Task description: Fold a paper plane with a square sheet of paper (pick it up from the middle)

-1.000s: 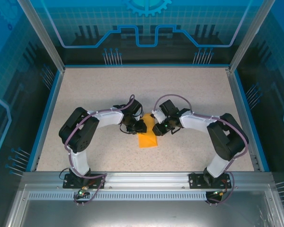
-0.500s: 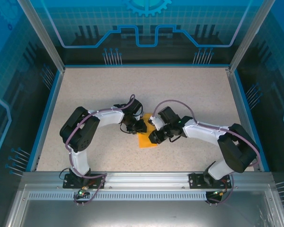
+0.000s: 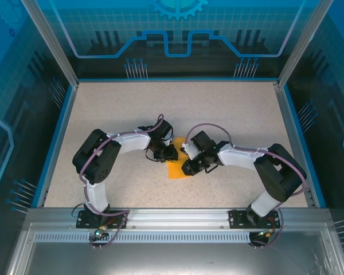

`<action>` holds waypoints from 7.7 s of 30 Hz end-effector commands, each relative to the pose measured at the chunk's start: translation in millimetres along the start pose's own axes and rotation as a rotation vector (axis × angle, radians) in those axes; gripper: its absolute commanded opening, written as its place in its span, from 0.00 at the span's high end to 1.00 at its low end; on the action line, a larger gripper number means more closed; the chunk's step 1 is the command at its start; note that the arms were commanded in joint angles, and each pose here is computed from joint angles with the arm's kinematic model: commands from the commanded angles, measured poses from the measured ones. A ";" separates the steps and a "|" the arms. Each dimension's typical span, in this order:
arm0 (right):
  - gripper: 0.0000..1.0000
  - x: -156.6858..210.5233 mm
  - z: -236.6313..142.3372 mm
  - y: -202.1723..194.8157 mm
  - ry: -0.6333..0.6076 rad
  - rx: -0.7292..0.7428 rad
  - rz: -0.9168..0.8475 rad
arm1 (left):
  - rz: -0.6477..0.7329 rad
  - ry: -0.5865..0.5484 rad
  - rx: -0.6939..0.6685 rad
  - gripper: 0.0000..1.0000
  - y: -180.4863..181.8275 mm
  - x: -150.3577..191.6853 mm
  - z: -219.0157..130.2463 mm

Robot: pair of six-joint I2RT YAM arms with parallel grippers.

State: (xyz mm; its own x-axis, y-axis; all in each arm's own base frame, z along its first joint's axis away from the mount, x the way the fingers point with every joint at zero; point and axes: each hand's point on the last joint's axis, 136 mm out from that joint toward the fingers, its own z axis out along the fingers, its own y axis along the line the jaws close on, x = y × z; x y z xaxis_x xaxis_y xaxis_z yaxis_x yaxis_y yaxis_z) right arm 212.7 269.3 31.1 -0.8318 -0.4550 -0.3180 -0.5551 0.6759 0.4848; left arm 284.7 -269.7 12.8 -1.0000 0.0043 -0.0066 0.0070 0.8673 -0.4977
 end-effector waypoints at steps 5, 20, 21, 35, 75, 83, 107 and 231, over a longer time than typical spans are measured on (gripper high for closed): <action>0.87 2.9 4.6 -10.6 0.026 0.000 0.007 | -0.007 0.031 -0.102 0.77 28.2 6.8 16.1; 0.87 28.4 14.9 -22.5 0.089 -0.006 0.058 | -0.036 -0.016 -0.132 0.78 35.6 -3.3 12.1; 0.88 30.5 14.8 -22.9 0.092 -0.004 0.062 | -0.041 -0.026 -0.135 0.78 36.3 -5.1 10.8; 0.89 44.4 12.3 -23.5 0.098 -0.006 0.112 | -0.073 -0.165 -0.078 0.77 15.6 -29.4 -17.8; 0.91 44.6 7.3 -21.3 0.083 -0.007 0.115 | -0.164 -0.105 -0.066 0.82 13.0 16.5 14.3; 0.91 56.0 7.8 -20.8 0.088 0.002 0.152 | -0.182 -0.119 -0.102 0.82 25.3 10.6 16.3; 0.92 81.7 9.8 -23.8 0.127 0.082 0.204 | -0.189 -0.149 -0.112 0.81 43.5 -14.2 0.8; 0.79 -4.8 -20.3 7.4 -0.084 0.067 0.052 | -0.073 -0.259 0.019 0.60 17.8 -49.6 -92.2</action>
State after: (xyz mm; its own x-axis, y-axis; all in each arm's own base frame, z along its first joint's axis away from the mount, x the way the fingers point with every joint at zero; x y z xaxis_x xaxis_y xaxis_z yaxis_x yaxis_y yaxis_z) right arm 210.1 258.9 31.8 -0.8895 -0.3334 -0.3125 -0.4516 0.7459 0.4895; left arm 337.5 -220.8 70.5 -0.9678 -0.1943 -0.1598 -0.0767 0.8329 -0.5481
